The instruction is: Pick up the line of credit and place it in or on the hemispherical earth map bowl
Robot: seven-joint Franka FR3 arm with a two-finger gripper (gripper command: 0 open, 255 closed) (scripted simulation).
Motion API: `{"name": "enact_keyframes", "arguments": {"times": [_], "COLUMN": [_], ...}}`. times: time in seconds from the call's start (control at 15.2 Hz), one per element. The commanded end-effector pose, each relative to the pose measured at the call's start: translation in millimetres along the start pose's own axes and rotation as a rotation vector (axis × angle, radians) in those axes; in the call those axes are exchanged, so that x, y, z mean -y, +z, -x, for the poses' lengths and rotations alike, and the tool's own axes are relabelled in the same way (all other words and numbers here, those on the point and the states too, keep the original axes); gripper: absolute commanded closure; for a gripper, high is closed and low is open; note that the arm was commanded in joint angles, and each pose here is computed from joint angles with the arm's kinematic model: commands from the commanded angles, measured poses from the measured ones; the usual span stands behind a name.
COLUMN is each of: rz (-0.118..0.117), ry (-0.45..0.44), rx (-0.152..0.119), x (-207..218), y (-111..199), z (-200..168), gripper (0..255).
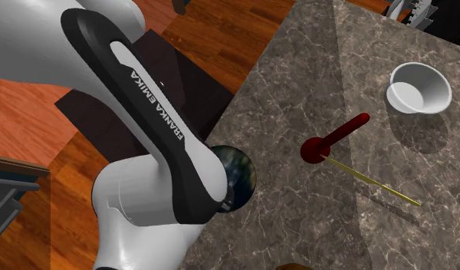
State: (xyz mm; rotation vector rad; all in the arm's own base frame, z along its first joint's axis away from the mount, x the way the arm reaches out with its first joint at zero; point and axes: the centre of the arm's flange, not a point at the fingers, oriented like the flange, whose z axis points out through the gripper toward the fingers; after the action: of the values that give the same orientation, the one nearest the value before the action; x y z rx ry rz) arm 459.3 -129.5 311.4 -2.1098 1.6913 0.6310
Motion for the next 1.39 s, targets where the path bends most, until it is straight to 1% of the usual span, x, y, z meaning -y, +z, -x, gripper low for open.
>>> {"name": "enact_keyframes", "arguments": {"times": [0.0,0.33,0.4,0.73,0.99,1.32], "rz": [0.0,0.0,0.0,0.0,0.0,0.0], "ry": [0.0,0.0,0.0,0.0,0.0,0.0], "rx": [0.0,0.0,0.0,0.0,0.0,0.0], "x": [0.5,0.5,0.5,0.5,0.5,0.5], "y": [2.2,2.2,2.2,2.2,-47.8,-47.8], "z": [-1.2,-1.2,-1.2,-1.2,-1.2,-1.2], "gripper": [255,255,0,0,0,0]}}
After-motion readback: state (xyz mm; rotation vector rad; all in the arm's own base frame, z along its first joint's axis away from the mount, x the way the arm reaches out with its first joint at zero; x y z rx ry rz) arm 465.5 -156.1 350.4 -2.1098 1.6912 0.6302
